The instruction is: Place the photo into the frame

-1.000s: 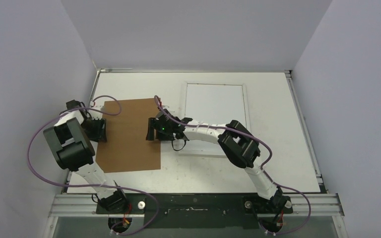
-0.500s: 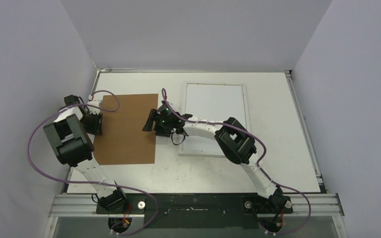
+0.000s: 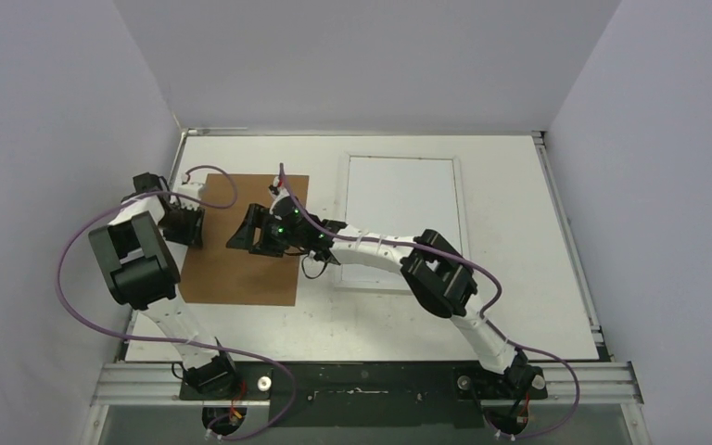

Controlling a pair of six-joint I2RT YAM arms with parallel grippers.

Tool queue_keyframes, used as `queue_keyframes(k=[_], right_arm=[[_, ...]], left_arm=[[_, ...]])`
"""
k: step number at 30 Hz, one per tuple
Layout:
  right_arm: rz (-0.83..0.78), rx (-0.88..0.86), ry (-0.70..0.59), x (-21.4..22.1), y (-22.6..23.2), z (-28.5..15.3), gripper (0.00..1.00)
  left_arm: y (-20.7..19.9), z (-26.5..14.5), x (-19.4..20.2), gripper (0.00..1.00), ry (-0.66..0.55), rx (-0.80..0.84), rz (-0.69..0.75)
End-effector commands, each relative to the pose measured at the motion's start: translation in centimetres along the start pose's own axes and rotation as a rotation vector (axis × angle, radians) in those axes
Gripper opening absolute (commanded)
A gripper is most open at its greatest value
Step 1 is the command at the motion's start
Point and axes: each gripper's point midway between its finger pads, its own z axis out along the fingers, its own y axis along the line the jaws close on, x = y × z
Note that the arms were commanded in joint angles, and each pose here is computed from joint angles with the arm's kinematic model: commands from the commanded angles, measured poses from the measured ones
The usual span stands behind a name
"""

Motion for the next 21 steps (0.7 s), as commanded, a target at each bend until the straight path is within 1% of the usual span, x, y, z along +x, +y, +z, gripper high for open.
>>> queue_keyframes(k=[1,3,5,7,9,10,11,14,17,18,21], right_arm=[[-0.042,-0.143,-0.064,-2.3,6.2,-3.2,0.69],[-0.083,-0.006,-0.070,-2.6,3.9,-3.4,0.70],[-0.182,0.213,-0.107,-3.2,0.2,-4.3,0.72],[-0.287,0.394,-0.150,-3.8,-2.7,-5.5,0.77],[-0.328,0.494,-0.160,-3.7,-4.6,-6.1,0.96],[-0.345,0.528,-0.161,-3.6,-5.2,-6.1,0.92],[-0.358,0.555,-0.159,-3.4,-5.6,-6.1,0.90],[-0.400,0.649,-0.160,-2.9,-6.8,-5.9,0.90],[-0.420,0.678,-0.194,-3.3,-6.2,-5.9,0.90],[-0.421,0.665,-0.199,-3.3,-5.9,-5.8,0.90],[-0.338,0.614,-0.180,-3.2,-7.0,-5.8,0.90]], left_arm=[[-4.4,1.3,3.6,0.34,0.106,0.178,-0.027],[-3.4,0.8,3.4,0.34,0.100,0.159,-0.036],[-2.0,-0.1,3.1,0.34,0.081,0.143,-0.068],[-0.5,-0.9,2.9,0.37,0.068,0.110,-0.092],[0.5,-1.9,2.7,0.42,0.055,0.055,-0.085],[0.9,-2.3,2.4,0.44,0.041,0.031,-0.077],[1.0,-2.8,2.1,0.44,0.025,0.015,-0.069],[1.3,-3.9,1.1,0.48,-0.006,-0.006,-0.064],[1.6,-4.8,0.2,0.21,-0.031,-0.033,-0.053],[1.8,-5.0,-0.1,0.14,-0.036,-0.046,-0.051],[2.4,-5.5,-0.7,0.05,-0.039,-0.072,-0.041]])
